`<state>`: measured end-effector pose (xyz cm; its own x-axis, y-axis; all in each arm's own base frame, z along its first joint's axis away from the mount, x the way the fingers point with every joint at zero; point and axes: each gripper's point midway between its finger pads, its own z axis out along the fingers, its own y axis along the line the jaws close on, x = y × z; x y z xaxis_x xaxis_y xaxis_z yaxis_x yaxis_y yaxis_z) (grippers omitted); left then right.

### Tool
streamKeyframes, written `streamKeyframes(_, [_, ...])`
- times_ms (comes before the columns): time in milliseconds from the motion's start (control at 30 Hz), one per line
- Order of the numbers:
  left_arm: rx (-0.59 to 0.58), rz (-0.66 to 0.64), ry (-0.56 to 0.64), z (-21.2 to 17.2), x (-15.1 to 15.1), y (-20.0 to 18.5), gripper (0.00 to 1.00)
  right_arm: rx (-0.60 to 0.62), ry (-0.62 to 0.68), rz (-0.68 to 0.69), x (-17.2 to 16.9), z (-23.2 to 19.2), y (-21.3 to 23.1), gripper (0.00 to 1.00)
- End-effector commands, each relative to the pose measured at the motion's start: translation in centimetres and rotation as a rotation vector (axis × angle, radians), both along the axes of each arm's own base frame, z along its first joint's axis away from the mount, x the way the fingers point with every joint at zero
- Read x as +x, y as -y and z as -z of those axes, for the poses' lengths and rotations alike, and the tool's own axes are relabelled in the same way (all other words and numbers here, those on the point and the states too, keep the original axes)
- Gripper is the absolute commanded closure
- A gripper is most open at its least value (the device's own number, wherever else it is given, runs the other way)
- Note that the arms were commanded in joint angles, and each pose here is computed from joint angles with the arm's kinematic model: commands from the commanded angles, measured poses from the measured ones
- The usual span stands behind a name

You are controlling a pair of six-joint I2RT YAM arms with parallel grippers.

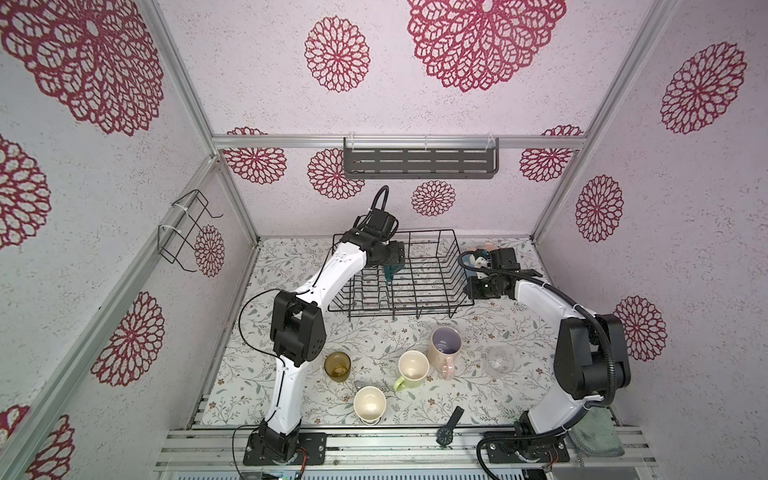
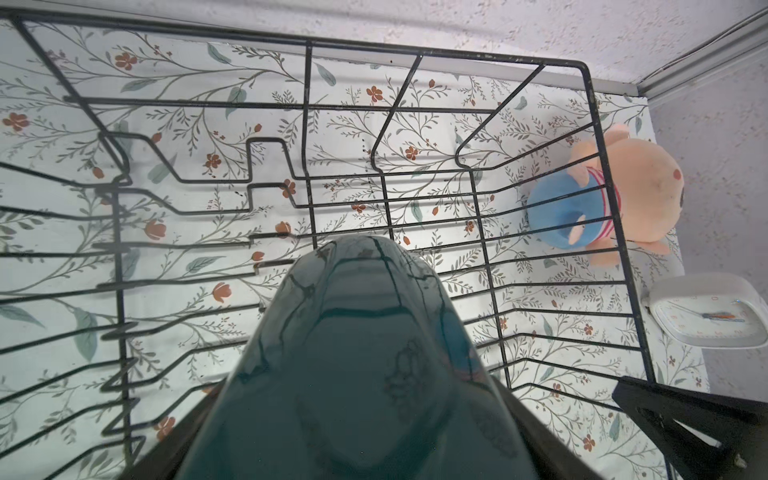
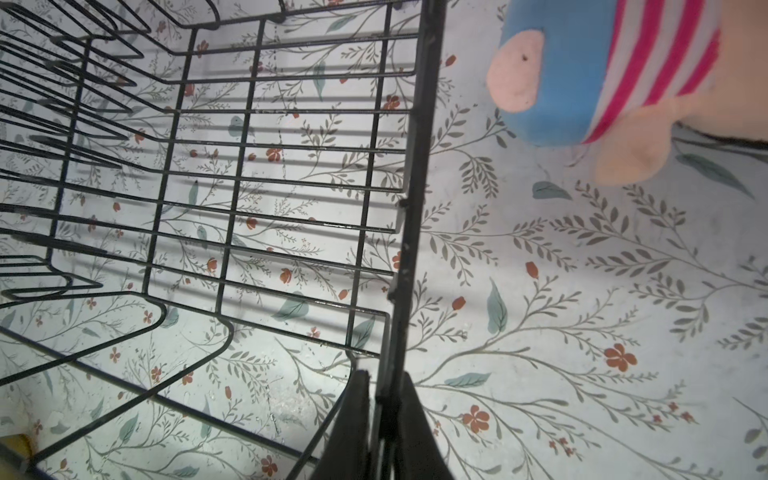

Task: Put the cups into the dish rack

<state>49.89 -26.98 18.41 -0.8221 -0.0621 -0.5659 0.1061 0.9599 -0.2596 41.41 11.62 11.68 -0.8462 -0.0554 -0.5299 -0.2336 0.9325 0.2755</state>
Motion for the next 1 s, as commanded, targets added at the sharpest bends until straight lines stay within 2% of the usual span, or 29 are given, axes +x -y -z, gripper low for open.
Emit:
streamKeyframes(0, [-0.022, 0.004, 0.139, -5.2, 0.6, 0.0, 0.47, 0.025, 0.017, -0.174, -1.5, -0.8, -2.7, 0.90])
streamKeyframes(300, [0.013, 0.003, 0.131, -4.0, 1.2, -0.1, 0.47, 0.077, 0.064, -0.219, -2.1, -2.2, -4.9, 0.89])
streamKeyframes(433, [0.051, 0.011, 0.143, -3.4, 1.8, -0.3, 0.47, 0.067, 0.097, -0.202, -2.0, -2.8, -4.6, 0.78])
streamKeyframes(633, [0.080, 0.023, 0.143, -2.4, 2.4, -0.1, 0.47, 0.026, 0.218, -0.112, -1.7, -5.9, -2.8, 0.51])
streamKeyframes(733, [0.101, 0.015, 0.134, -1.5, 2.8, -0.3, 0.47, 0.018, 0.261, -0.065, -1.8, -7.4, -1.9, 0.47])
streamKeyframes(967, [0.103, -0.006, 0.082, 1.4, 3.3, 0.2, 0.47, -0.041, 0.375, 0.057, -2.0, -9.9, 0.9, 0.32])
